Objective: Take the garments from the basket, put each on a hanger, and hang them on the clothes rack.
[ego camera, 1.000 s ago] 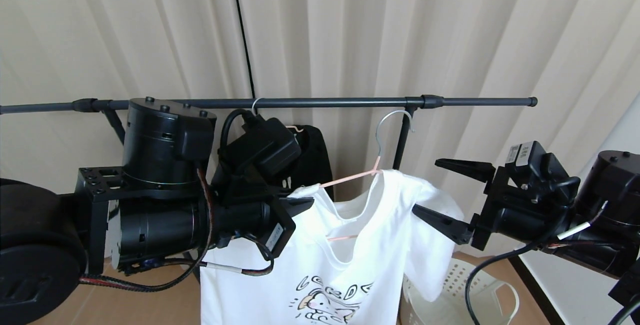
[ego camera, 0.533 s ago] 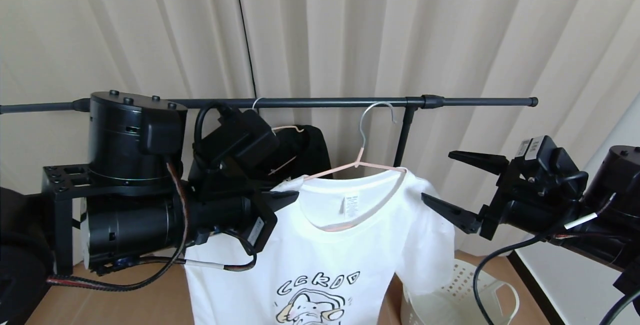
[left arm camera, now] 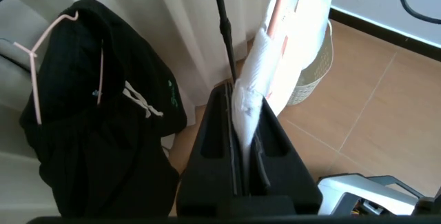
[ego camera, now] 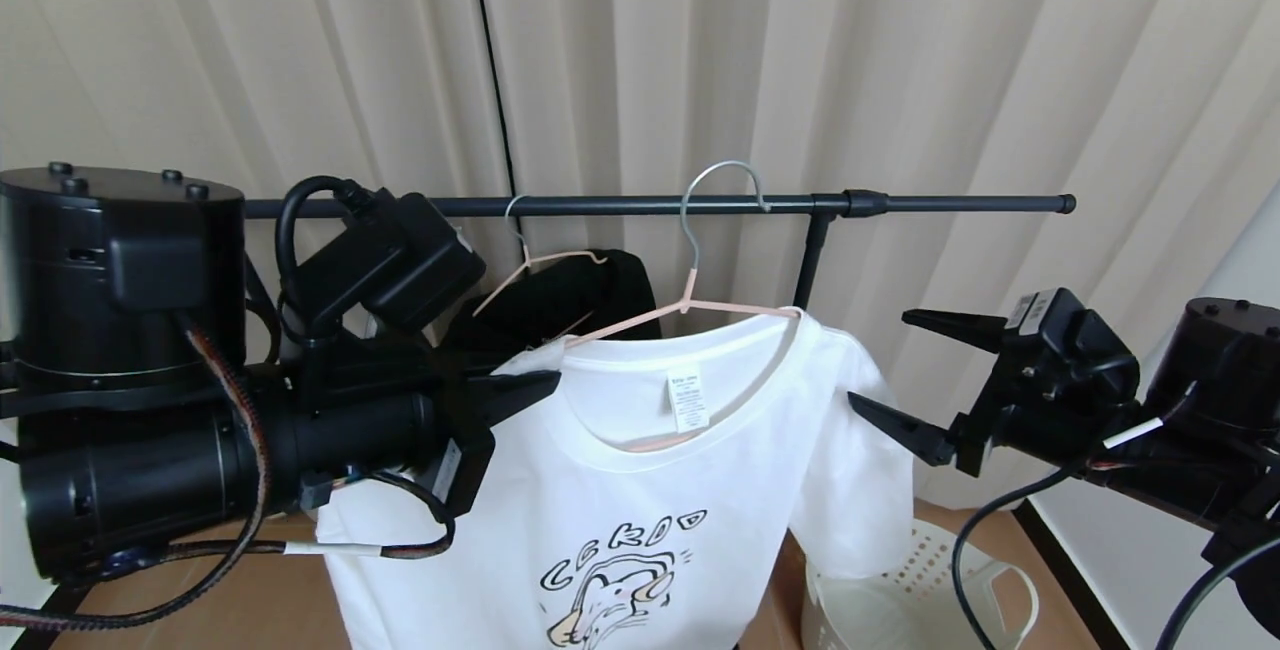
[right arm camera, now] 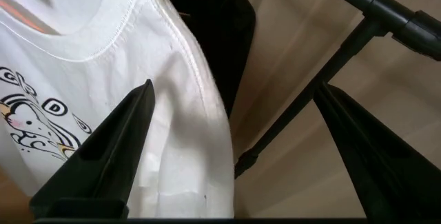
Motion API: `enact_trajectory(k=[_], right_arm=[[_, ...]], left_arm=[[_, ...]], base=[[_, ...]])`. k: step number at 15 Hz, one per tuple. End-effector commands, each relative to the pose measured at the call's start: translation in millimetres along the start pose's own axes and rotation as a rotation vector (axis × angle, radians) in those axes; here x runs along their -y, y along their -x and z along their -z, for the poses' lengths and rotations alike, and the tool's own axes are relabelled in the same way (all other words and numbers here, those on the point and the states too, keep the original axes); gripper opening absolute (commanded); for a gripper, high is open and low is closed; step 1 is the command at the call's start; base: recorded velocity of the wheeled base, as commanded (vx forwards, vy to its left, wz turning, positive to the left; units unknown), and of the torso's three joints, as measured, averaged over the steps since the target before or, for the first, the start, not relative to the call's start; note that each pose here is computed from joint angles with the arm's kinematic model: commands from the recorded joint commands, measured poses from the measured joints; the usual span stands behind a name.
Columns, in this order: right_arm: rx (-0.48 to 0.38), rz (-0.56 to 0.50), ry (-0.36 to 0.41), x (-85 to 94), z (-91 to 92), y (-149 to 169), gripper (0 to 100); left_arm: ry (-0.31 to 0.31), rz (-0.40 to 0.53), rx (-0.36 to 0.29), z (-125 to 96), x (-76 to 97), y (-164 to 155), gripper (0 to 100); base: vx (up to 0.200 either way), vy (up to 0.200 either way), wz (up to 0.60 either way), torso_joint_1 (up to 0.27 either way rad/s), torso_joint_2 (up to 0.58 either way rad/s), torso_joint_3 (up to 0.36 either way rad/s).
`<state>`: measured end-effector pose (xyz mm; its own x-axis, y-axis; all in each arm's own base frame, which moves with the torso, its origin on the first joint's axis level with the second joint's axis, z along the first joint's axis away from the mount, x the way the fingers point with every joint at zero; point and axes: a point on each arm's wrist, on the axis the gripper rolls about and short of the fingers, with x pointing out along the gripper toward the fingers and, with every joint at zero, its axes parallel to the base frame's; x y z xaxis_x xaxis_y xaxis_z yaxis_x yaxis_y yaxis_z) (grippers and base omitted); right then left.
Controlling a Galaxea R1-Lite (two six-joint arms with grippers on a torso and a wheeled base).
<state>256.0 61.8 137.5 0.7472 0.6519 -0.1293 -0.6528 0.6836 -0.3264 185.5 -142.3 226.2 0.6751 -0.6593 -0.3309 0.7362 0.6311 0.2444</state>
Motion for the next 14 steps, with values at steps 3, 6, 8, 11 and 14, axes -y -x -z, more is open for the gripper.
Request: enact_trajectory(k=[3, 6, 8, 11, 14], right_arm=[[-0.061, -0.007, 0.003, 2.2, 19.7, -9, 100], [-0.082, 0.009, 0.017, 8.5, 27.4, -10, 100], [-0.085, 0.007, 0.022, 8.7, 28.3, -11, 100], [-0.084, 0.014, 0.024, 10.5, 28.6, -11, 0], [-0.086, 0.040, 0.025, 18.0, 29.2, -10, 0]], left_arm=[[-0.004, -0.012, 0.036, -3, 0.9, 15, 0], [-0.005, -0.016, 0.044, -2, 1.7, 21, 0], [-0.006, -0.018, 0.051, -3, 1.8, 24, 0], [-0.004, -0.020, 0.052, -1, 2.5, 27, 0], [0.001, -0.042, 0.053, 1, -0.8, 32, 0]], base=[[0.000, 0.000, 0.00, 0.000, 0.00, 0.000], [0.000, 0.000, 0.00, 0.000, 0.00, 0.000], [0.000, 0.000, 0.00, 0.000, 0.00, 0.000], [0.000, 0.000, 0.00, 0.000, 0.00, 0.000], [0.000, 0.000, 0.00, 0.000, 0.00, 0.000]])
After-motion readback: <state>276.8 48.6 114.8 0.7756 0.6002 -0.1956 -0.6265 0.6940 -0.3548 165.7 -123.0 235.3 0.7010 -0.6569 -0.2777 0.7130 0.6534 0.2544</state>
